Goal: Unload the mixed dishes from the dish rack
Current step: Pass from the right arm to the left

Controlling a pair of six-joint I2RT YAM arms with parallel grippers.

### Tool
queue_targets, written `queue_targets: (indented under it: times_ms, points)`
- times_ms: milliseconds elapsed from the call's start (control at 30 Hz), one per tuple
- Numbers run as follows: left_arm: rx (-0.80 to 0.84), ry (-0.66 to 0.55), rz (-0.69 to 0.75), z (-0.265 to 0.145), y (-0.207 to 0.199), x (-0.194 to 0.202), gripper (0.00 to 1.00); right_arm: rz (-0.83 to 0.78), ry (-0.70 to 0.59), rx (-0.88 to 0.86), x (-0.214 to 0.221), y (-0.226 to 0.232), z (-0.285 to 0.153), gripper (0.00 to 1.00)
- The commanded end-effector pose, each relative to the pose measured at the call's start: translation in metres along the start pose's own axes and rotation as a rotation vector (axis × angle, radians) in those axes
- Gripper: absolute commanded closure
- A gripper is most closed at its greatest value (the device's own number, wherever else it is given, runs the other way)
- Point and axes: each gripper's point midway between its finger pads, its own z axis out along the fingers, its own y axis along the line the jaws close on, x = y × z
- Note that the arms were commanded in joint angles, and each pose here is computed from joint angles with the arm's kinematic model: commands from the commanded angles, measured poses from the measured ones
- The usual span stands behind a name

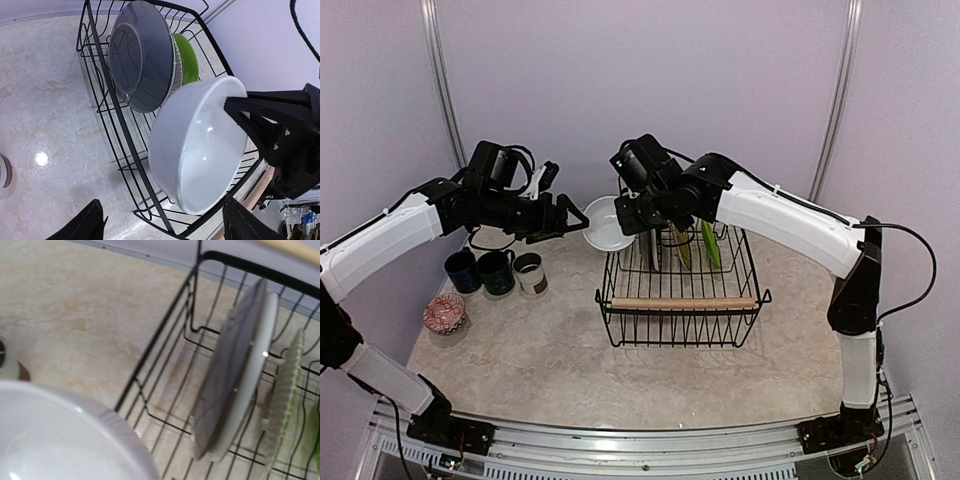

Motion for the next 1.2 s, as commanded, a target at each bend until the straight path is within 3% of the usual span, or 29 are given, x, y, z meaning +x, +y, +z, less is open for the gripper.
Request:
queue_targets:
  times_ms: [0, 167, 500, 1033, 1167]
  points:
    - [-0.117, 0.032, 0.026, 0.011, 0.013, 0.007, 0.28, 0.004, -0.063, -0.027, -0.017, 0.017, -0.008, 1.00]
    - [-0.211, 0.028, 0.060, 0.012, 0.021, 0.008, 0.39, -0.009, -0.072, -0.041, -0.018, 0.026, -0.010, 1.00]
    - [-0.345, 0.062, 0.057, 0.018, 0.041, 0.013, 0.72, -0.015, -0.074, -0.003, -0.013, 0.033, -0.006, 1.00]
    - [-0.438, 0.066, 0.086, 0.023, 0.053, 0.017, 0.85, -0.016, -0.097, -0.034, -0.011, 0.059, 0.004, 1.00]
    - [-0.470, 0.071, 0.106, 0.025, 0.054, 0.019, 0.96, -0.016, -0.104, -0.043, -0.012, 0.063, 0.004, 1.00]
